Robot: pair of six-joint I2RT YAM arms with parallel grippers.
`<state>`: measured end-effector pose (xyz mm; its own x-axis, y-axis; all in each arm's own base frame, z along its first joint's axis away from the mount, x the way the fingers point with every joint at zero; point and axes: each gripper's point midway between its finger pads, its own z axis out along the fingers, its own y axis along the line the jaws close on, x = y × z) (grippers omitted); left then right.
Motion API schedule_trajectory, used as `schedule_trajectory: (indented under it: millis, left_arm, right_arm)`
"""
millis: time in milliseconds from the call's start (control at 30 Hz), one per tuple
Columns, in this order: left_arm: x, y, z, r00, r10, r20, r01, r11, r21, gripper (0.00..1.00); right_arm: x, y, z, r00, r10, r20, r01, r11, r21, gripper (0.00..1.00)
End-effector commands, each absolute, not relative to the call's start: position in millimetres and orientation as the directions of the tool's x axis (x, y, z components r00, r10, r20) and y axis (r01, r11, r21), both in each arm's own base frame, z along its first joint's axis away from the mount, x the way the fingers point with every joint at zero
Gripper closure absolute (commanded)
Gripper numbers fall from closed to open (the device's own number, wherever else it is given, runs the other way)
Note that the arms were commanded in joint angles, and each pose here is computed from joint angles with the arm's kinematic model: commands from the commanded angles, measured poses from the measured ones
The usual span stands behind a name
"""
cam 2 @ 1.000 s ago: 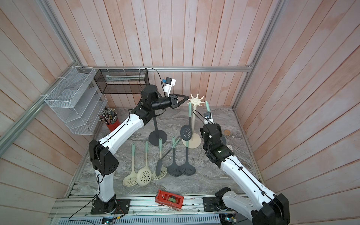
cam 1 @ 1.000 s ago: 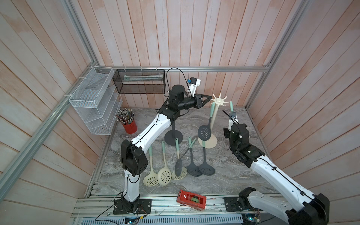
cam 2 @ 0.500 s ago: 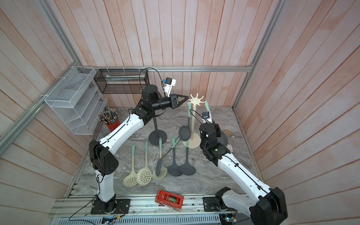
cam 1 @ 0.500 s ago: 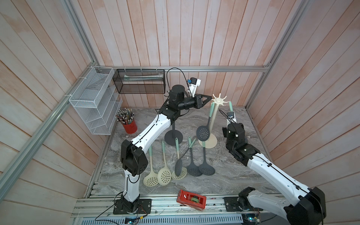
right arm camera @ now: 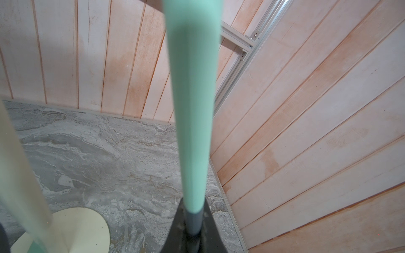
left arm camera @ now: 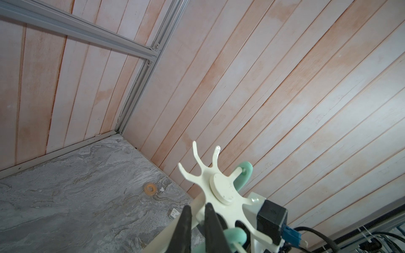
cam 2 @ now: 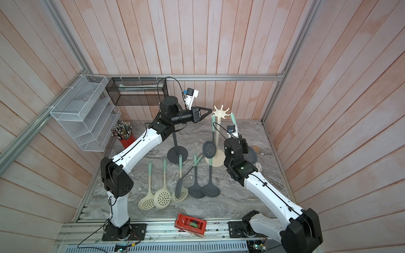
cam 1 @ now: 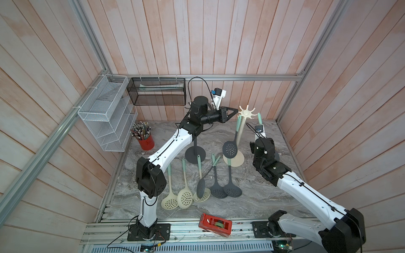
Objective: Hang the skimmer on the kitchen utensil rack
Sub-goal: Hang the skimmer on the rack.
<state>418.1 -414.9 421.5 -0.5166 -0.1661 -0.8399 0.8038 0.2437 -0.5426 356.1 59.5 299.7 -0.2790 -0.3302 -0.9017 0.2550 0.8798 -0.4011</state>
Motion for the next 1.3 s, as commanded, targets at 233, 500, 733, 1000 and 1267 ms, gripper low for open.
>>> schedule_trajectory:
  millis: [233,500,733,1000,1267]
  left_arm:
    - [411.8,-409.9,434.4,-0.489,-0.183,-0.853,0.817,0.248,-0.522,0.92]
    - [409.8,-409.2,436.7,-0.487,-0.186,-0.853,0.818,0.245,-0.520,0.97]
    - [409.9,-409.6,437.3,-0.484,-0.186,-0.855,0.820,0.245,-0.518,0.99]
    - [408.3,-410.5,438.0,-0.487,-0.185,-0.853,0.821,0.237,-0.520,1.00]
    - [408.2,-411.3,437.0,-0.491,-0.182,-0.852,0.820,0.232,-0.523,1.00]
  right_arm:
    - [357.1,60.3,312.2,-0.248,-0.316,-0.916,0.277,0.883,-0.380,1.00]
    - [358.3,61.5,311.9,-0.247,-0.322,-0.914,0.272,0.882,-0.384,1.00]
    - [358.3,62.3,311.1,-0.254,-0.338,-0.906,0.277,0.872,-0.403,1.00]
    - [358.4,60.3,309.6,-0.271,-0.370,-0.888,0.306,0.842,-0.444,1.00]
    - [360.8,62.7,305.0,-0.278,-0.381,-0.882,0.308,0.834,-0.457,1.00]
